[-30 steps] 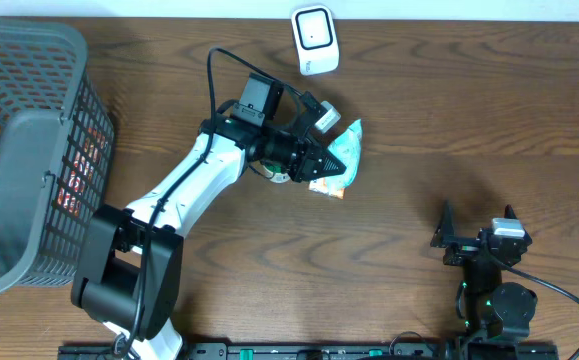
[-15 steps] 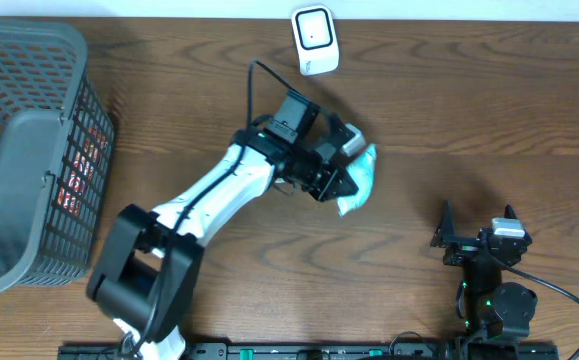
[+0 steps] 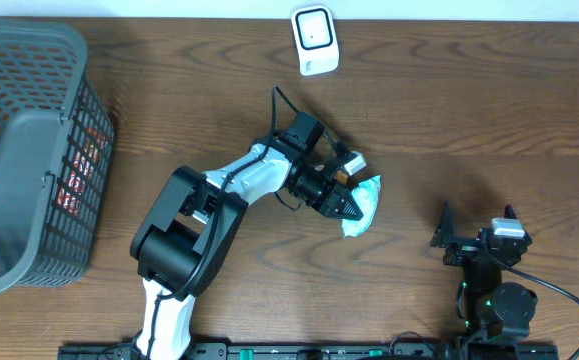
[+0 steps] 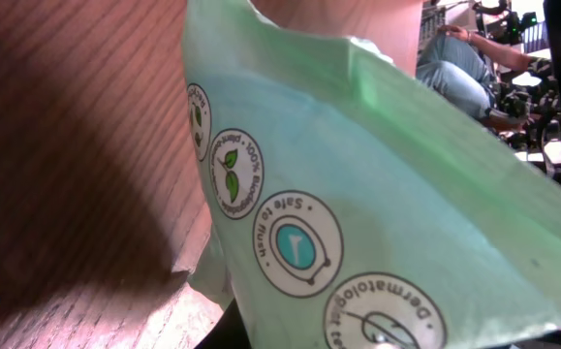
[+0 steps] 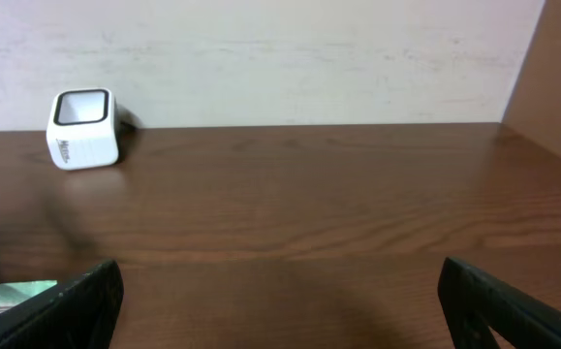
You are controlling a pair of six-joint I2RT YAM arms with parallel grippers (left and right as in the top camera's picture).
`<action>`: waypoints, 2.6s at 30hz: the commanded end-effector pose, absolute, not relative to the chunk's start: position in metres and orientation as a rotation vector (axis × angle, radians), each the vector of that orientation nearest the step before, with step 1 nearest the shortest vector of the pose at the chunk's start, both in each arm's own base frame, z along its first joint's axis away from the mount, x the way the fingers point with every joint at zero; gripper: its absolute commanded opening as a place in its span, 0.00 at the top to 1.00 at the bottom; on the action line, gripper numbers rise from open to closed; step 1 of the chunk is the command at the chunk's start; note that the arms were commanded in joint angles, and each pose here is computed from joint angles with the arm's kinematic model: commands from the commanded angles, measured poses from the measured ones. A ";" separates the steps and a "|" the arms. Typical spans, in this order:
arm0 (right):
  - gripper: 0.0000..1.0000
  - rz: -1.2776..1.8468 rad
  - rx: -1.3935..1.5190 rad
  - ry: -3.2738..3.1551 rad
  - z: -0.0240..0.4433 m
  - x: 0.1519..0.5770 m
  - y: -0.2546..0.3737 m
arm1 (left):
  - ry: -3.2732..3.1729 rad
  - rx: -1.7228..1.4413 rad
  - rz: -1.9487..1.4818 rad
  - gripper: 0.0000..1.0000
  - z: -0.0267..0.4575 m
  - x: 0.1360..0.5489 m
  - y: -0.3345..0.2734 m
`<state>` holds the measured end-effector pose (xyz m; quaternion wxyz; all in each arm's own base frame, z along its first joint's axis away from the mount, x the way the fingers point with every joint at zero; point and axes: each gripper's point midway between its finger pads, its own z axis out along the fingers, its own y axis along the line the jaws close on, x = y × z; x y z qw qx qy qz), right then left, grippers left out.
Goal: Scan the item barcode
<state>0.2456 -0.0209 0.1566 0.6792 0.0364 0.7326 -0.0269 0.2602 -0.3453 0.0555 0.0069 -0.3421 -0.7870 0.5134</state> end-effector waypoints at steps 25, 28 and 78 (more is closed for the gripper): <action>0.01 -0.057 0.083 1.644 0.157 0.245 -0.020 | -2.714 -1.095 1.403 0.02 0.054 0.294 -0.340; 0.01 -0.057 0.083 1.644 0.157 0.245 -0.020 | -2.785 -1.156 1.425 0.02 0.085 0.310 -0.345; 0.01 -0.057 0.083 1.644 0.157 0.245 -0.020 | -3.542 0.845 -0.459 0.02 0.210 0.316 0.252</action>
